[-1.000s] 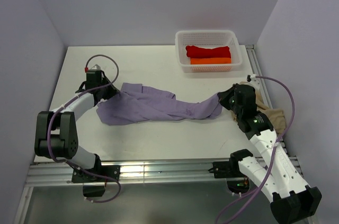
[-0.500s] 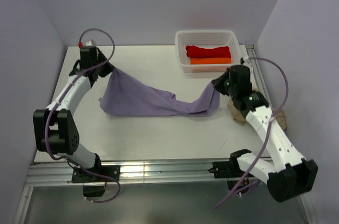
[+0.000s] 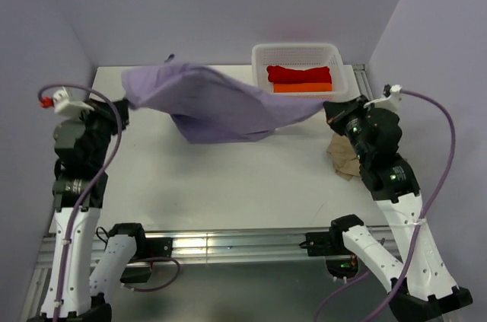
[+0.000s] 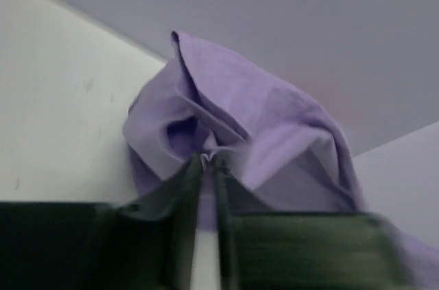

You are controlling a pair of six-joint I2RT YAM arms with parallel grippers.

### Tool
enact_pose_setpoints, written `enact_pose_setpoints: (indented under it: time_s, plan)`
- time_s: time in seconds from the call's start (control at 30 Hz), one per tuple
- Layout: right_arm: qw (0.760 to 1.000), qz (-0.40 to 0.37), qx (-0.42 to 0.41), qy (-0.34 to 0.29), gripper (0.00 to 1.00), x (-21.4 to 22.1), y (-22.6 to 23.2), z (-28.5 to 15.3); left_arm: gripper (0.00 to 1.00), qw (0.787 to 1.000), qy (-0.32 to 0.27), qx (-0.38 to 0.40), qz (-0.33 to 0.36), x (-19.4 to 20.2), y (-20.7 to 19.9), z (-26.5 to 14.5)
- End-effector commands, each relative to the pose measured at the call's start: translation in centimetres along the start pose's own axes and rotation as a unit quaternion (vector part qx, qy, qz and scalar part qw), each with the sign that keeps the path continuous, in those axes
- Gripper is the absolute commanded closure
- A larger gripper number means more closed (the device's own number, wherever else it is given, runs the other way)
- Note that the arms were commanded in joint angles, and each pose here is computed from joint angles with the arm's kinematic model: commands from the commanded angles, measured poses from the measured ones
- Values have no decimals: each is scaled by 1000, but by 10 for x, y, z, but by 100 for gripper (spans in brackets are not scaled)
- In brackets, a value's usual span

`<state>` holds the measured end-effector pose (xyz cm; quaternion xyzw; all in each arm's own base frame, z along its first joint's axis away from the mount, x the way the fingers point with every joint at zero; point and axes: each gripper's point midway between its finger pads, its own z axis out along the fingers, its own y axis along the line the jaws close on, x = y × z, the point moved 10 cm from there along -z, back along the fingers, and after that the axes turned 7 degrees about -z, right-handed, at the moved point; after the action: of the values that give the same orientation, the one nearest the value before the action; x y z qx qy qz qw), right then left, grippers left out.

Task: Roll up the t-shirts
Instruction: Flatten the tshirt

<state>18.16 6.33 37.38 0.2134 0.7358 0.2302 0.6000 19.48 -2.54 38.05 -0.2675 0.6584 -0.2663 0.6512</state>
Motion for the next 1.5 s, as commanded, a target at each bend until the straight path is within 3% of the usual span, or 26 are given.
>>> enact_pose_setpoints:
  time_s: [0.0,0.07,0.1,0.13,0.3,0.53,0.73,0.8,1.23,1.4,1.47]
  plan:
    - [997,8,67,38,100,42,-37,10,75,988,102,-110,-16,72,70,-11]
    - [996,15,89,29,100,51,-49,5,50,989,85,-120,-24,76,76,-30]
    - [995,20,96,26,100,58,-57,0,12,988,80,-132,-29,79,81,-34]
    - [994,24,101,23,100,61,-60,-2,1,988,70,-132,-44,78,80,-36]
    - [992,36,123,8,100,66,-72,-13,1,988,75,-124,-50,82,79,-32]
    - [992,33,124,12,100,73,-77,-14,1,974,169,-147,-32,108,95,13]
    - [993,33,107,45,100,93,-84,-7,10,965,212,-155,-22,129,111,37]
    - [993,32,102,46,100,95,-85,-5,18,962,229,-150,-21,134,114,42]
    - [992,28,103,60,100,103,-88,0,22,931,287,-223,-8,180,155,73]
    - [992,29,101,62,100,104,-88,1,32,925,303,-231,-6,192,165,77]
    - [992,28,103,63,100,105,-89,1,41,924,306,-230,-6,196,167,79]
